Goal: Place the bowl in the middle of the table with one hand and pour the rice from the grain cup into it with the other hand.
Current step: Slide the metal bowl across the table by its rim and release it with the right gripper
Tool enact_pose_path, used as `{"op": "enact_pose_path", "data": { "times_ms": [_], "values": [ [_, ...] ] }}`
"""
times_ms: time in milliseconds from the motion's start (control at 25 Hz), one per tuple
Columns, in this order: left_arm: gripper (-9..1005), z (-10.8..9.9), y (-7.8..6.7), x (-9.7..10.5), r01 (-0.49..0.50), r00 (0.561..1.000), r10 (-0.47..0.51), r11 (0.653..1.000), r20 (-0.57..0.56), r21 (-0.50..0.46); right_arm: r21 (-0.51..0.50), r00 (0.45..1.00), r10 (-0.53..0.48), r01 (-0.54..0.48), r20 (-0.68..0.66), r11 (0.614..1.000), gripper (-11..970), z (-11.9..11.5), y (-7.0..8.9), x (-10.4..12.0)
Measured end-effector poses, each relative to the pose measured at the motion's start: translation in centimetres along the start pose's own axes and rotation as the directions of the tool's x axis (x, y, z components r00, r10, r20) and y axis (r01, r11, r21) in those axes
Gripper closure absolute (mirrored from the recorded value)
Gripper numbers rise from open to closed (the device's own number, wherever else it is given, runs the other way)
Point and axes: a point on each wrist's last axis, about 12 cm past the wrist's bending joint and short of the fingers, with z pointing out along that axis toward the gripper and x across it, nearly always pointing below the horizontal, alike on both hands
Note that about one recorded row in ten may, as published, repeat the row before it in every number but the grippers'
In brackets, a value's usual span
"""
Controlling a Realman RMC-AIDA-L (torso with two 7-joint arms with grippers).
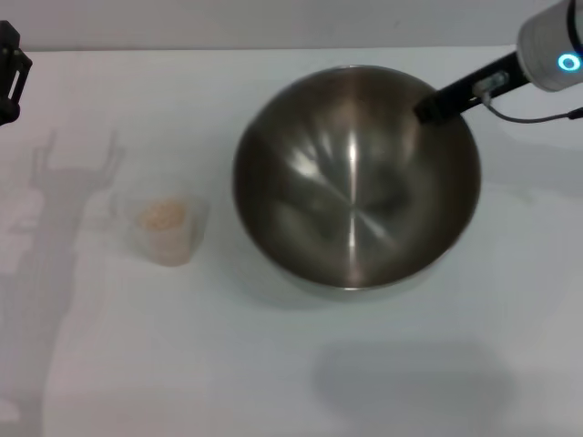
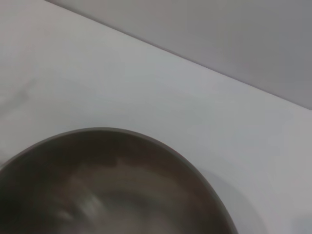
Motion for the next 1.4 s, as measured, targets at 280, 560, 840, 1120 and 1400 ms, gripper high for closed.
{"op": "enact_pose_path", "data": {
  "times_ms": [280, 560, 840, 1120, 1400],
  "values": [
    [148, 0.2, -0.1, 0.0, 0.001, 1.000, -0.001, 1.000, 0.003, 0.003, -0.091, 1.000, -0.002, 0.001, -0.008, 0.996, 941, 1.6, 0.9, 0.1],
    [149, 0.3, -0.1, 0.0, 0.002, 1.000, -0.002, 1.000, 0.001, 0.005, -0.126, 0.997, -0.003, -0.006, -0.076, 0.992, 940, 3.5, 1.3, 0.4],
    [149, 0.1, 0.0, 0.0, 0.001, 1.000, -0.001, 1.000, -0.003, 0.001, -0.133, 0.992, 0.005, -0.021, -0.124, 0.991, 940, 4.7, 1.5, 0.5],
    [150, 0.0, 0.0, 0.1, 0.000, 1.000, 0.000, 1.000, -0.005, -0.002, -0.134, 0.991, 0.005, -0.022, -0.133, 0.991, 911, 4.8, 1.5, 0.4],
    [151, -0.5, 0.2, 0.1, -0.001, 1.000, 0.001, 1.000, -0.009, -0.010, -0.108, 0.996, -0.053, 0.045, -0.075, 0.993, 695, 3.7, 2.2, -0.8]
  ]
}}
